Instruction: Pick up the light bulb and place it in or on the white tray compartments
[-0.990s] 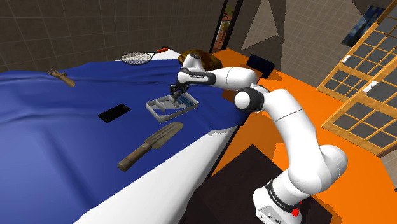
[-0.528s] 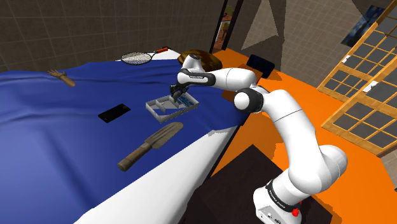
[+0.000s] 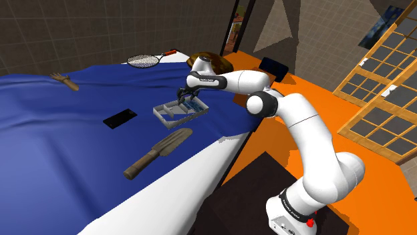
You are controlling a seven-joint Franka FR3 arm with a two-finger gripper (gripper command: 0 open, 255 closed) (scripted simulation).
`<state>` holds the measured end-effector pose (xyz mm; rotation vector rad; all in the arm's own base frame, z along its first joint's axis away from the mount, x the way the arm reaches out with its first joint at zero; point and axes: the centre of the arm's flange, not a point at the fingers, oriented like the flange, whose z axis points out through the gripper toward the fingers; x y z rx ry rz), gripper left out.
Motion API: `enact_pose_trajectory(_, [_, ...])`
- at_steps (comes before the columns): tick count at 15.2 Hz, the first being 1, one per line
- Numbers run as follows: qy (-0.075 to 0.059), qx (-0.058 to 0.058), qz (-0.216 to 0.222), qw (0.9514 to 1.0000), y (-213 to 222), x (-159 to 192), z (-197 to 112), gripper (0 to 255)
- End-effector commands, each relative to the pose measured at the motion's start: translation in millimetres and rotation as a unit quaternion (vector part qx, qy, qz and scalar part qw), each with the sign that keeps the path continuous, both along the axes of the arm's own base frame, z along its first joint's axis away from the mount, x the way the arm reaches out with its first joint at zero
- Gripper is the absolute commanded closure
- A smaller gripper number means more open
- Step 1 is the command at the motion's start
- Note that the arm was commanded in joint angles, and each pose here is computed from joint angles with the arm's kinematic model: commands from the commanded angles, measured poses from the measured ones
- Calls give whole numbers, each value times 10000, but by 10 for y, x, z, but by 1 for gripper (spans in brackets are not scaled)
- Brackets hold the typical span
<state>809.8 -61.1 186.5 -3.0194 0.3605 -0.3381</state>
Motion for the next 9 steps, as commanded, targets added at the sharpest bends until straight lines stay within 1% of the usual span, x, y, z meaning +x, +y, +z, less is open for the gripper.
enact_pose_trajectory(1, [-5,-1,0,10000,-10,-49,198,0])
enact_pose_trajectory(3, [-5,-1,0,10000,-23,-103,428,0])
enact_pose_trajectory(9, [-5,-1,0,10000,-23,-103,428,0])
